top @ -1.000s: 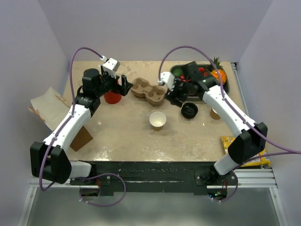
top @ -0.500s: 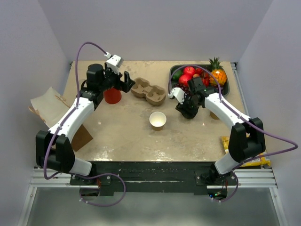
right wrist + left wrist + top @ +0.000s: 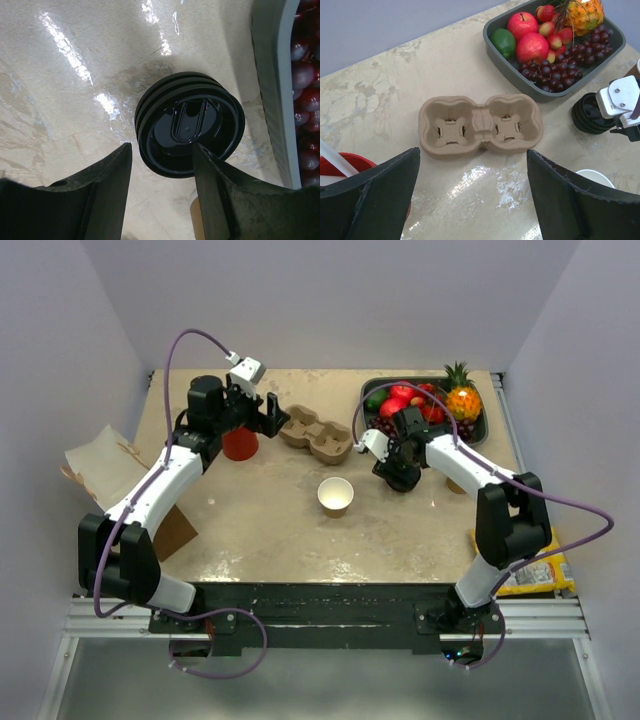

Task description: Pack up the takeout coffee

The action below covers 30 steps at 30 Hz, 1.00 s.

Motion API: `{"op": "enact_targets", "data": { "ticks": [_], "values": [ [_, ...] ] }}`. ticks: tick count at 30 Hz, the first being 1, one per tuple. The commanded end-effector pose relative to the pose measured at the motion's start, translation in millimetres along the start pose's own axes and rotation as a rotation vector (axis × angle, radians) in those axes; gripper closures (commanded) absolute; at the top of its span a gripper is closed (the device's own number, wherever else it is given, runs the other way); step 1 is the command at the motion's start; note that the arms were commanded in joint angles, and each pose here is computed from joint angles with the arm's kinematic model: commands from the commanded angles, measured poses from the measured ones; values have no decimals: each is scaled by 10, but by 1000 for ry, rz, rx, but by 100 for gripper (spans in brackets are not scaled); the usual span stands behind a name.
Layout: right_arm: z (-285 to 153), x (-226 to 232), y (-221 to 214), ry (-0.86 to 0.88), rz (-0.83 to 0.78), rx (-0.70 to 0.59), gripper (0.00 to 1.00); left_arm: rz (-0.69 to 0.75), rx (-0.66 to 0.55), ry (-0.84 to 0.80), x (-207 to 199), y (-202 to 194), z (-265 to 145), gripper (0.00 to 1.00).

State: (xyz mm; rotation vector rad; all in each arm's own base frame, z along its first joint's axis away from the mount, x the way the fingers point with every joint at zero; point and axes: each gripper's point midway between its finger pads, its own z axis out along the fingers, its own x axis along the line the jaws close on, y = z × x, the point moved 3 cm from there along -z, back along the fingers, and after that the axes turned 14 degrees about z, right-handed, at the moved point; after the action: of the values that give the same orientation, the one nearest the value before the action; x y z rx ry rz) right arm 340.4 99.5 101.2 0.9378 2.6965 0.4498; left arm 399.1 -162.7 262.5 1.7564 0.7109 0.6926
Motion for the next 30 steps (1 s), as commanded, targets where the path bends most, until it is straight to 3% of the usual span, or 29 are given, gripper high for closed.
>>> {"op": "enact_targets", "data": {
  "ticks": [1,19,27,30],
  "values": [
    [-13,-80,74,-36,6,-24,45,29,-60,-7,8,204,19,9],
    [72,-50,10,-23,15,9,55,18,-60,-10,-1,178,33,9],
    [77,-56,-8,-29,20,20,64,12,-62,-18,-16,170,35,9],
    [53,-56,-10,-30,18,21,73,9,-62,-20,-21,169,32,9]
  ]
}}
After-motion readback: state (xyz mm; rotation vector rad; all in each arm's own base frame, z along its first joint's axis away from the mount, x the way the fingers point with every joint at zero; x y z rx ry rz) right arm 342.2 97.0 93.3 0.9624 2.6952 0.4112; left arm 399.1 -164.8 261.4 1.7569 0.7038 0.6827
